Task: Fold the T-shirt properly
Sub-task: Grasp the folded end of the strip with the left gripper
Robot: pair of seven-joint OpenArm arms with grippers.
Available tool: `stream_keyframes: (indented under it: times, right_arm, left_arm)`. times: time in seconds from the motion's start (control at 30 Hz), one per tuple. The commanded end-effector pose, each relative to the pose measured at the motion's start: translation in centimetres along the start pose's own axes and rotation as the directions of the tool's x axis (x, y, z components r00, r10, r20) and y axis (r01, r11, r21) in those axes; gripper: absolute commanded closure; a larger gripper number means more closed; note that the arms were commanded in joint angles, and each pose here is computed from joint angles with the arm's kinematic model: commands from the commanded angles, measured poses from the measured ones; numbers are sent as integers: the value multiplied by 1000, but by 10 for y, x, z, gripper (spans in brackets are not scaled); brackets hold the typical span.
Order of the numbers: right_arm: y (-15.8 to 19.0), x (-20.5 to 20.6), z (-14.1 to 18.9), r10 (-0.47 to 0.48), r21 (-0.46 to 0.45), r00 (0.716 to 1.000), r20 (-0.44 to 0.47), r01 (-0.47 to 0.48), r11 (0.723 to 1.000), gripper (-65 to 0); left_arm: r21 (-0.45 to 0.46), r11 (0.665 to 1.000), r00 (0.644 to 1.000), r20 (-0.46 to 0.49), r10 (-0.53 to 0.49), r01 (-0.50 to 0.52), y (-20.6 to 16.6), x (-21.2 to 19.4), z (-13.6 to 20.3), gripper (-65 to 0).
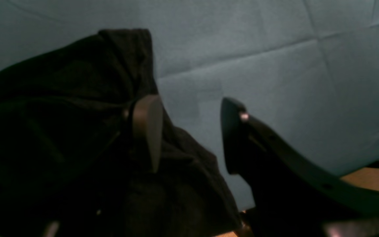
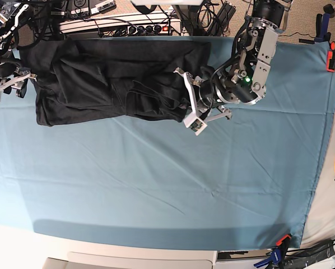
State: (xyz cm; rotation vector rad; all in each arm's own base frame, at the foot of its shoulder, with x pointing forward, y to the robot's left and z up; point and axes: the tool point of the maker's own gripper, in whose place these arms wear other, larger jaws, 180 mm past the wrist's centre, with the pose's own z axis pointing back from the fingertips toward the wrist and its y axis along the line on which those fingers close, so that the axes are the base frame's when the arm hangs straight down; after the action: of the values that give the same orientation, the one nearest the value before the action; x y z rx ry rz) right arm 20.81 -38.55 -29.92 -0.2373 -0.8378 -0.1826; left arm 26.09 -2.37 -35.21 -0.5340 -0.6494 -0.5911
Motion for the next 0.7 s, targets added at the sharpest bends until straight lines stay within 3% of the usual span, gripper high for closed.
stream_keyframes:
  times: [0.0, 0.17, 0.5, 0.67]
  right_arm:
    - [-5, 17, 3, 15, -10, 998, 54, -14, 1000, -289]
    - [-5, 17, 3, 15, -10, 998, 53, -15, 1000, -289]
    - [-5, 17, 3, 15, -10, 998, 53, -15, 1000, -289]
    - [-5, 17, 3, 15, -10, 998, 54, -14, 1000, -289]
  left_arm:
    - [-16, 1000, 998, 57, -10, 11, -4, 16, 4, 0]
    - [-16, 1000, 999, 52, -7, 8, -5, 14, 3, 0]
    - [81, 996, 998, 45, -40, 36, 10, 17, 8, 0]
    - [28, 1000, 998, 61, -10, 8, 0, 18, 7, 0]
